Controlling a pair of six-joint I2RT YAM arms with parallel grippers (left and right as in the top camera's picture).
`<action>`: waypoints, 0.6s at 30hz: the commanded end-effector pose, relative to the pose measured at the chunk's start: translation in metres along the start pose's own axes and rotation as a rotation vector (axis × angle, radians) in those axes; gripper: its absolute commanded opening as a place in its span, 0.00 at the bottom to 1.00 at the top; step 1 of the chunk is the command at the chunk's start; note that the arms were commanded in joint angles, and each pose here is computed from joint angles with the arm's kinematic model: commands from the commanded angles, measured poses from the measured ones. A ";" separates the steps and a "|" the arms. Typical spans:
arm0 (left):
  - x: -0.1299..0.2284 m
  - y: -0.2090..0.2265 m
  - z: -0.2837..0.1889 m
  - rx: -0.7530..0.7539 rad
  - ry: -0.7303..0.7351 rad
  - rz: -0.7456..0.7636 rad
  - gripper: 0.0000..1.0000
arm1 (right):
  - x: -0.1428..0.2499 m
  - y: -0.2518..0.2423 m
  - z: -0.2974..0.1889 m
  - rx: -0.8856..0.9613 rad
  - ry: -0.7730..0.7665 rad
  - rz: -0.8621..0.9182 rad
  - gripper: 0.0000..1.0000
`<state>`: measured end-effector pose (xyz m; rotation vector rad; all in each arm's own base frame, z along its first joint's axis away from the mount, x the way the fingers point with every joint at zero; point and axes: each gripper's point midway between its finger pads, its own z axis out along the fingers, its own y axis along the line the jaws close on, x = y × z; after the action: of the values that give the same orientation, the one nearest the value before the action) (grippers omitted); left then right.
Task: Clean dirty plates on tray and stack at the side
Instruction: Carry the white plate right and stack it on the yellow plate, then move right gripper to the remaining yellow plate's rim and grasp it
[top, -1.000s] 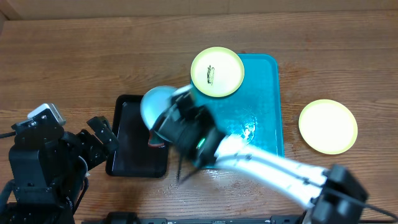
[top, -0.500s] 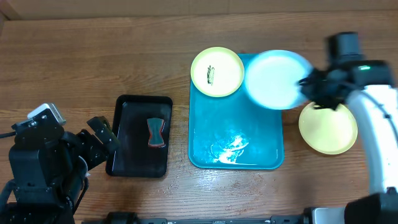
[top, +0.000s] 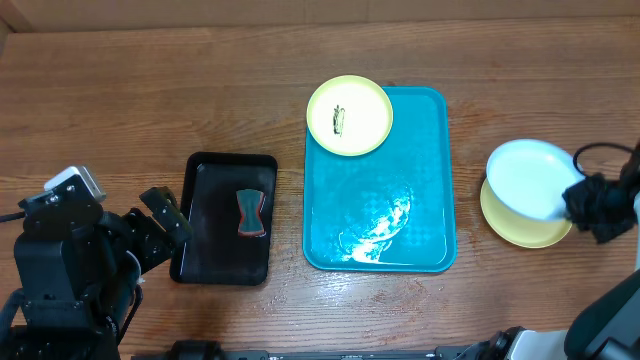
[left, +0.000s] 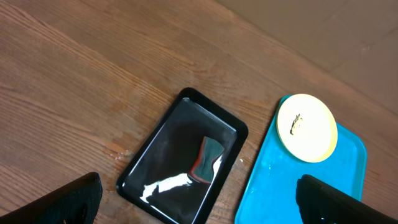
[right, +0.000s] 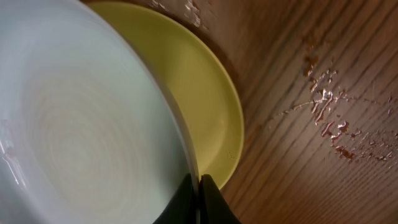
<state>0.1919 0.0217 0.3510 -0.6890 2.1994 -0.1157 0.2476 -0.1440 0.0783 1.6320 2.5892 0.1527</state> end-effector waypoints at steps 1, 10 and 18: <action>-0.004 0.004 -0.002 -0.017 -0.020 -0.014 1.00 | 0.008 -0.010 0.016 -0.002 0.027 0.025 0.04; -0.004 0.004 -0.002 -0.017 -0.020 -0.015 1.00 | 0.013 -0.006 -0.010 0.000 0.020 0.000 0.49; -0.004 0.004 -0.002 -0.017 -0.020 -0.015 1.00 | 0.065 0.077 -0.084 -0.290 -0.081 -0.399 0.49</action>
<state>0.1919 0.0217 0.3510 -0.6890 2.1994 -0.1157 0.2600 -0.0955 0.1296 1.3113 2.6413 0.2692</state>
